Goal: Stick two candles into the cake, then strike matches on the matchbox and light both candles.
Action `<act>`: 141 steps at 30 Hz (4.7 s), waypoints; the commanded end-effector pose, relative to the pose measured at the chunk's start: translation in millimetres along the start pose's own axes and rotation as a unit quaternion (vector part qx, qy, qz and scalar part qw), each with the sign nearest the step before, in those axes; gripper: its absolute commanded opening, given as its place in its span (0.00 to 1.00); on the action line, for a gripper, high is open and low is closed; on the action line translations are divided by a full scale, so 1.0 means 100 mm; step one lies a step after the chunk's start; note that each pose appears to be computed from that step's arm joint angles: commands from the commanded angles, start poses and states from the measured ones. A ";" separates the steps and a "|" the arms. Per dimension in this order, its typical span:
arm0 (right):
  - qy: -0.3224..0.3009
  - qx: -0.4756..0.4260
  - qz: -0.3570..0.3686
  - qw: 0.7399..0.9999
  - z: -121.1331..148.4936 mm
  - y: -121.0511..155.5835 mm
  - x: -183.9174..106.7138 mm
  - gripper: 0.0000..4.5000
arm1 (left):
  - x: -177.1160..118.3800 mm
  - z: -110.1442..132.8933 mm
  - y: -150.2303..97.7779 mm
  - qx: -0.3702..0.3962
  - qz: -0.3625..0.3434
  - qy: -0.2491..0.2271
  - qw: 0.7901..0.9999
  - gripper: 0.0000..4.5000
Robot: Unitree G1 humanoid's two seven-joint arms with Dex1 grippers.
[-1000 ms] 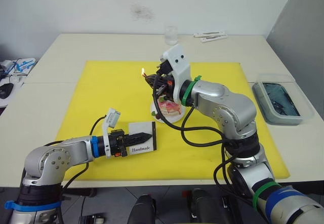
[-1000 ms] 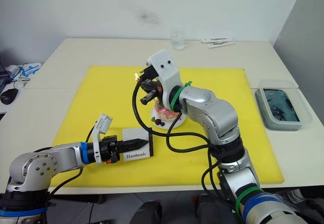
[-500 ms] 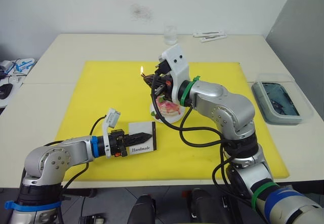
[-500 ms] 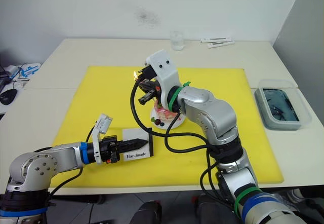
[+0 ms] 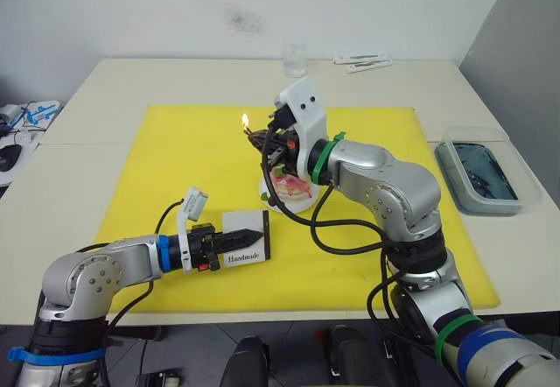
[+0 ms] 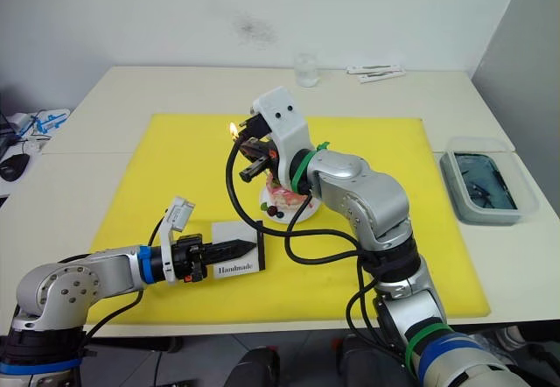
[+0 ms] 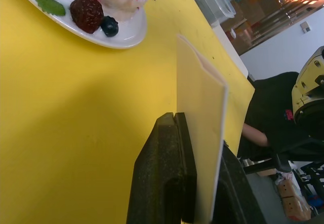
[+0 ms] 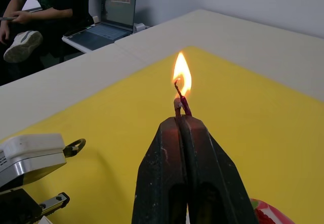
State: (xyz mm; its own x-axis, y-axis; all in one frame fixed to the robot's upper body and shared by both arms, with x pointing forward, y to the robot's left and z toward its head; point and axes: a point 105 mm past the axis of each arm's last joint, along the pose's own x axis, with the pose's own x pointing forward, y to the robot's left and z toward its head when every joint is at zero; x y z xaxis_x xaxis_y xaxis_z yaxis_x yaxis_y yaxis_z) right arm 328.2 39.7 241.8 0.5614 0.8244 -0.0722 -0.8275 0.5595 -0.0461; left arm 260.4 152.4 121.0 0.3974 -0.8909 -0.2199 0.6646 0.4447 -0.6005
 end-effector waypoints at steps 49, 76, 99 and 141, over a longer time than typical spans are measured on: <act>0.132 -0.136 -0.339 0.921 -0.26 -1.31 -2.44 0.00 | 0.26 0.02 -0.57 0.016 -0.156 0.031 0.987 0.00; 0.173 -0.139 -0.529 0.819 -0.58 -2.27 -3.09 0.63 | 0.42 0.03 -0.68 0.007 -0.168 0.001 0.986 0.00; 0.019 -0.121 -0.279 0.953 -0.39 -0.95 -2.01 0.99 | 0.16 0.04 -0.45 0.009 -0.102 0.006 0.995 0.00; 0.051 0.048 -0.440 0.895 -1.47 -1.16 -0.88 0.91 | 0.02 0.08 -0.32 0.018 -0.066 0.023 0.997 0.00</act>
State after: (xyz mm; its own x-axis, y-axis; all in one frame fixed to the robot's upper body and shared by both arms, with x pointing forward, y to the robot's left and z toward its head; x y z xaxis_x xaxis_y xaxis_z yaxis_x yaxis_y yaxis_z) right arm 376.3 -105.4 107.4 0.9877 0.0785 -0.1349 -0.0874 0.9943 -0.0612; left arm 245.7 137.5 135.0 0.2751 -0.9406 -0.1989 0.7037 0.3380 -0.6249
